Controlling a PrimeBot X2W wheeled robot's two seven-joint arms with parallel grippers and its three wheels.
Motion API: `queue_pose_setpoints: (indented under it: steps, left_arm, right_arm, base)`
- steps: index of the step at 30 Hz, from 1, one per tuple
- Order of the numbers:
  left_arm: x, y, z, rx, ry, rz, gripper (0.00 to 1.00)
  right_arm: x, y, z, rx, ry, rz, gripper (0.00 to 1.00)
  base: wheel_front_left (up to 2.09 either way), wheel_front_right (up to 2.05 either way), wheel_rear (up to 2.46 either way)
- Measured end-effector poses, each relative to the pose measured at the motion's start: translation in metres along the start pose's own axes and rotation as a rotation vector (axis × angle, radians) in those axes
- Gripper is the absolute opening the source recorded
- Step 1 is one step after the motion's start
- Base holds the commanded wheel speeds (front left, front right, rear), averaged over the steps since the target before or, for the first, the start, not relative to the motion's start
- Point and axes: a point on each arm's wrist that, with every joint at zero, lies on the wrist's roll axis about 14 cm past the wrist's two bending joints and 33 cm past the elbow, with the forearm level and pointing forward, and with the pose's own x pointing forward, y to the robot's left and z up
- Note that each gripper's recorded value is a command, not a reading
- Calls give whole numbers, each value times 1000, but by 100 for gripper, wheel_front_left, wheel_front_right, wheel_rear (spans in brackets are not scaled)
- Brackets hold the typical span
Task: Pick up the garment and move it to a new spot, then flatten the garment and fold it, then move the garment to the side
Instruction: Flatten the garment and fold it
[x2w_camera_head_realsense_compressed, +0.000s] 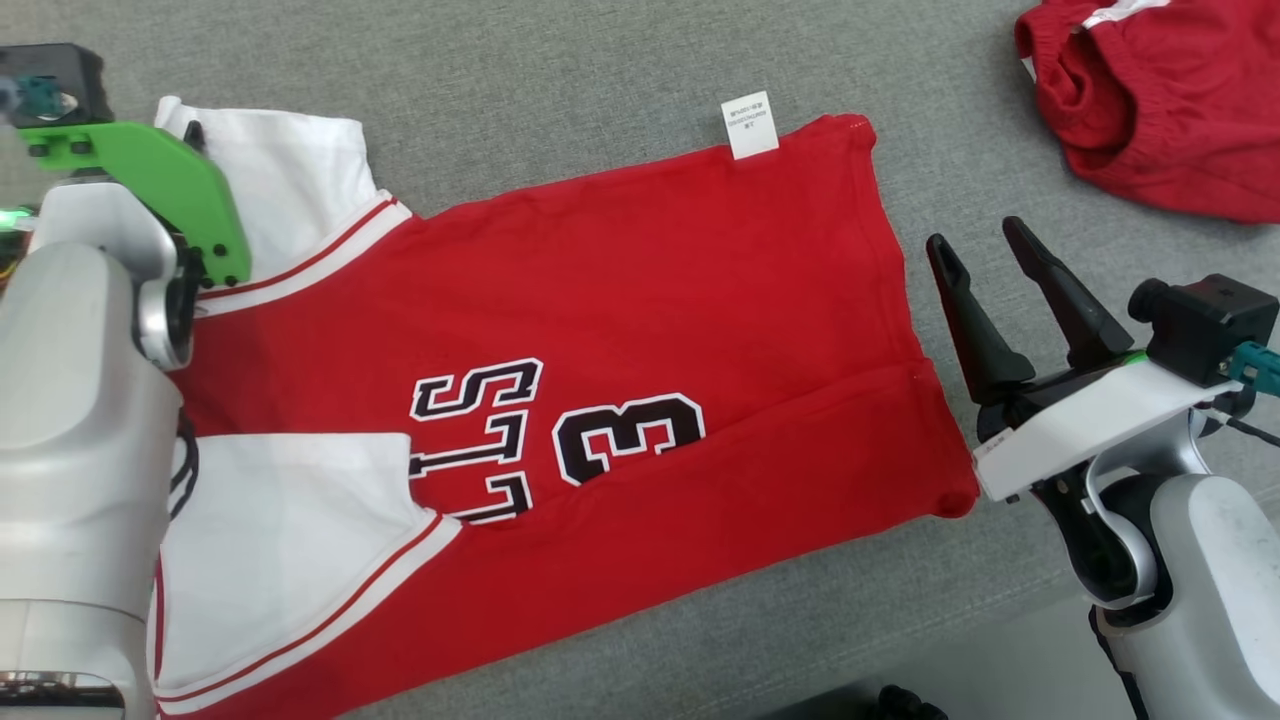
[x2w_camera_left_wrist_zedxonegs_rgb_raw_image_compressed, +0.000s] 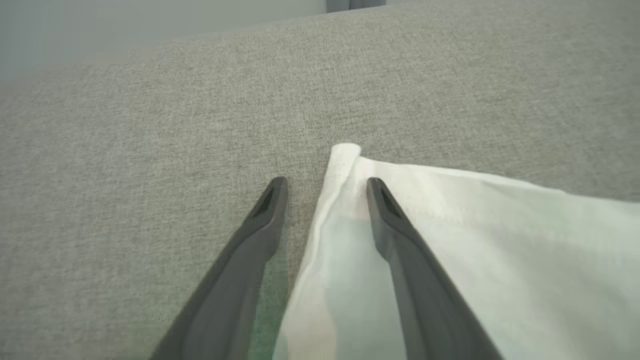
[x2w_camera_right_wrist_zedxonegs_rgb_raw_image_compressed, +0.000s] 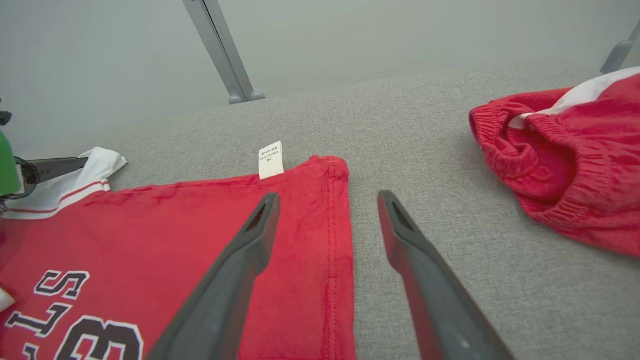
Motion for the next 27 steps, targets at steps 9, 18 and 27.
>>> queue_pose_setpoints:
  steps: [9,18,27]
  left_arm:
    - [-17,-18,17,32,-105,-67,0]
    - [-57,-14,62,-7,-337,-103,0]
    - [-93,3,66,-73,-427,-88,0]
  right_arm:
    - [11,1,9,-79,0,29,100]
    - [44,-22,8,-309,118,28,100]
    - [86,-18,-17,-418,281,84,100]
  base:
    - [0,0,0]
    - [0,0,0]
    - [0,0,0]
